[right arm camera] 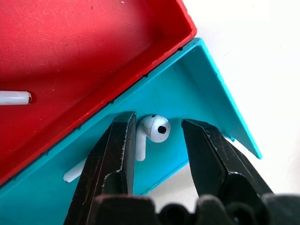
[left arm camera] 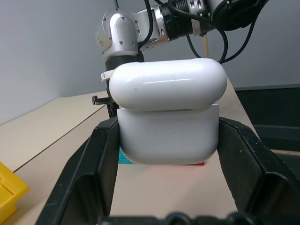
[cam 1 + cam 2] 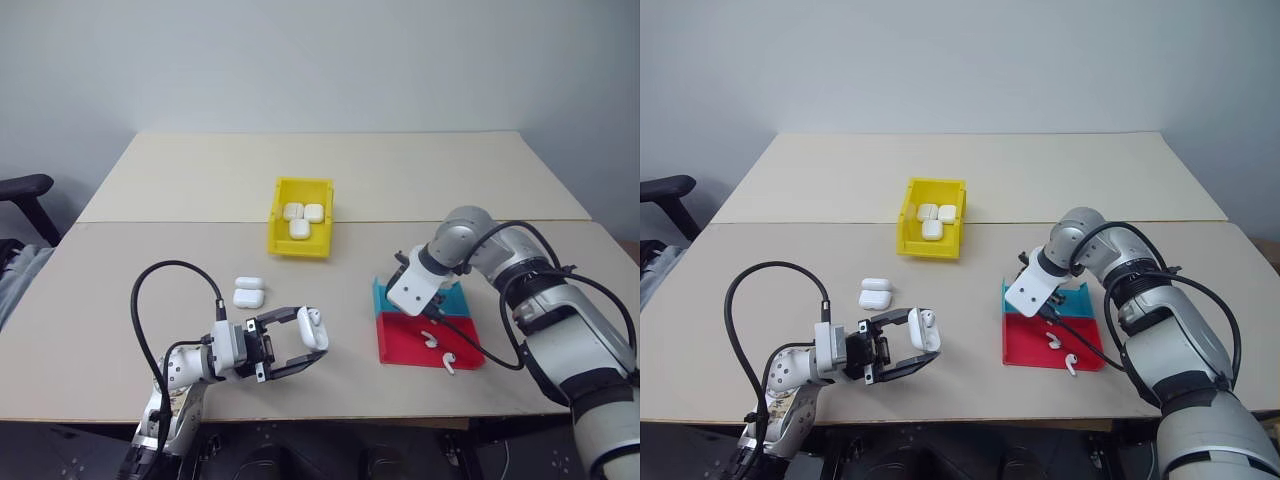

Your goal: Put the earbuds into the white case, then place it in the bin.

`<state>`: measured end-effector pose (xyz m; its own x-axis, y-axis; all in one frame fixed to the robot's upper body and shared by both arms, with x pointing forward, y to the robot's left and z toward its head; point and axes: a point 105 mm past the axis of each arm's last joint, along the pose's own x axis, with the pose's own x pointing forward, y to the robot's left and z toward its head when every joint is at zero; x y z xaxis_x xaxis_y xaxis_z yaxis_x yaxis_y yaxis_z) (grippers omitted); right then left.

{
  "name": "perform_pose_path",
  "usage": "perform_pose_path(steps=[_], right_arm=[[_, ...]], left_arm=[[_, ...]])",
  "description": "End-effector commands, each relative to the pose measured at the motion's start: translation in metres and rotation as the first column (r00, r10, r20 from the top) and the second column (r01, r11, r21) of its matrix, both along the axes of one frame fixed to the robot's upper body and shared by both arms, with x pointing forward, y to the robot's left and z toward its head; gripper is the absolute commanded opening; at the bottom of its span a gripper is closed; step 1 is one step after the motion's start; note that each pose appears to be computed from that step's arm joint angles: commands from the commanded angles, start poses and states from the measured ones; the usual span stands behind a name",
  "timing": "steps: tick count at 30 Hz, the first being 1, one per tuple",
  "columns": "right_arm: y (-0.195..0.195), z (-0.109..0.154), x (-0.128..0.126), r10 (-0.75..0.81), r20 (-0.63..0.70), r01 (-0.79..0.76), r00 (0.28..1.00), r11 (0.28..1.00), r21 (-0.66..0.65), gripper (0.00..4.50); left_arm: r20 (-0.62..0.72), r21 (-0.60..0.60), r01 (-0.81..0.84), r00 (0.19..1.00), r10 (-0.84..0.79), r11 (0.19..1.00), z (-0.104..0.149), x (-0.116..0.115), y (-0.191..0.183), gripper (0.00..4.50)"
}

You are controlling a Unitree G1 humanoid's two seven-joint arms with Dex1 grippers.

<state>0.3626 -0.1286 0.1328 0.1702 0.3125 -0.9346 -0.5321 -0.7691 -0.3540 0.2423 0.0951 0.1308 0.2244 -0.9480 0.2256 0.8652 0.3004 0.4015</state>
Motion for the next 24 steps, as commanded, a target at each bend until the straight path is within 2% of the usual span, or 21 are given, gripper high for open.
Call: perform_pose_path(steps=[1,13,24], right_arm=[[0.0008,0.0036,0.0007,0.014,0.015,-0.014,1.0,1.0,-0.008,1.46],[0.0001,0.0026,0.0026,0.005,0.024,-0.004,1.0,1.0,-0.011,1.46],[-0.0011,0.0101,-0.0005,0.078,0.033,-0.077,0.996,0.996,-0.037,1.46]], left_arm=[[0.061,-0.017,0.005,0.998,-0.004,1.0,0.0115,-0.0026,-0.002,2.83],[0.062,-0.015,0.0,0.998,0.0,1.0,0.0114,-0.0016,-0.0018,2.83],[0.063,-0.017,0.002,0.998,-0.001,1.0,0.0112,-0.0011,-0.0021,2.83]])
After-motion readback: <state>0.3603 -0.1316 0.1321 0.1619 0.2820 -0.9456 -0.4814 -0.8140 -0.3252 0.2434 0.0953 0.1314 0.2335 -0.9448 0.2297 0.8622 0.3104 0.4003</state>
